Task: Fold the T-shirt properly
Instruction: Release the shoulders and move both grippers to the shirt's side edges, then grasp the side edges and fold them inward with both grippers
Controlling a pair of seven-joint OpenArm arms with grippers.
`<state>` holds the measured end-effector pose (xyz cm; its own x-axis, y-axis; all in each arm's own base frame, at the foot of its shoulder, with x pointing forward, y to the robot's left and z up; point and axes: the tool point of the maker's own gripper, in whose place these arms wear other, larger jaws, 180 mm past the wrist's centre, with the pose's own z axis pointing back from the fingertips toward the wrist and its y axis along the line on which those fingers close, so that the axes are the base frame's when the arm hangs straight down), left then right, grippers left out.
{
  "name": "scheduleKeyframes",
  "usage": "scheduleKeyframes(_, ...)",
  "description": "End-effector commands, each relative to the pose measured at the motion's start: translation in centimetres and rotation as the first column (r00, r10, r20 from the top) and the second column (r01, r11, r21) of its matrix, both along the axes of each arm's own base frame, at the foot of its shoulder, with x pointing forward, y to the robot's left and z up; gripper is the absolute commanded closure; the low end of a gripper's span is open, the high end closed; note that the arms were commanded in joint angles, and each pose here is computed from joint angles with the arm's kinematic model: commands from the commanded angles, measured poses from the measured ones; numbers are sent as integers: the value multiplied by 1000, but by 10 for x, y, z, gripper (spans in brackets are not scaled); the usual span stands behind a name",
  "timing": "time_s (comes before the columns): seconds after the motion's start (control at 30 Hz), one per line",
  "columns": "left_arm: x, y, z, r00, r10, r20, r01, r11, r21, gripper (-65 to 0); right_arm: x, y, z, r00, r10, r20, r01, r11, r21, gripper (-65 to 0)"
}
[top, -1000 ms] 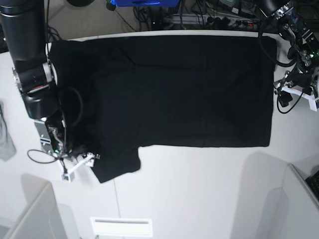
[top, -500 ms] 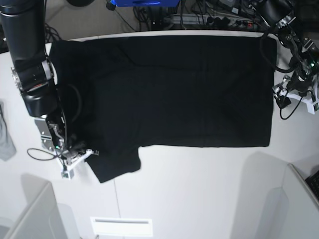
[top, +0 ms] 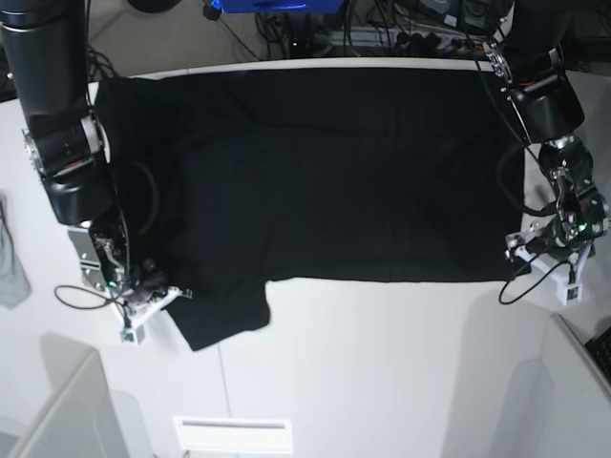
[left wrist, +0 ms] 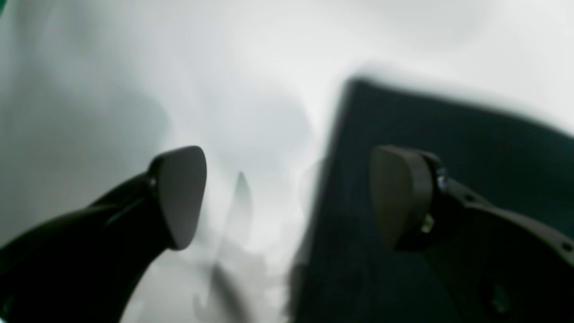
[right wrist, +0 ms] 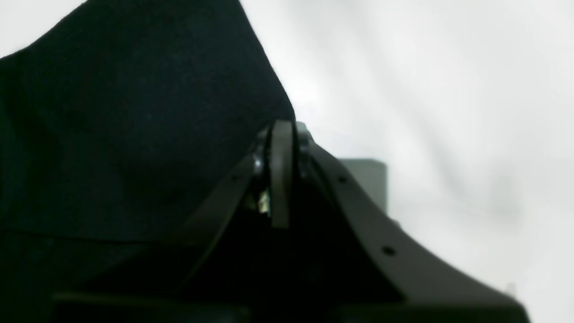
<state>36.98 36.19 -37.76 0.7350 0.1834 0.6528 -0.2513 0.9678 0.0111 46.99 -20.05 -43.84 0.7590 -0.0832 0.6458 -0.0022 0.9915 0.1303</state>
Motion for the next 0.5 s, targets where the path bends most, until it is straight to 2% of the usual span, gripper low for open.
scheduleKeyframes(0.0,8,10,9,1000,5,15,-6,999,33,-548,9,-3,12,1000,0,15,0,1000,-2,0)
scheduleKeyframes(0.2,30,5,-7,999,18,32,-17,1000,-22,-548,10,-3,12,1000,0,17,0,1000,-2,0)
scheduleKeyframes(0.47,39,3,-26,997,51,66,-46,996,-70,-548,10,-2,12,1000,2,18,-2,1000,-1,0)
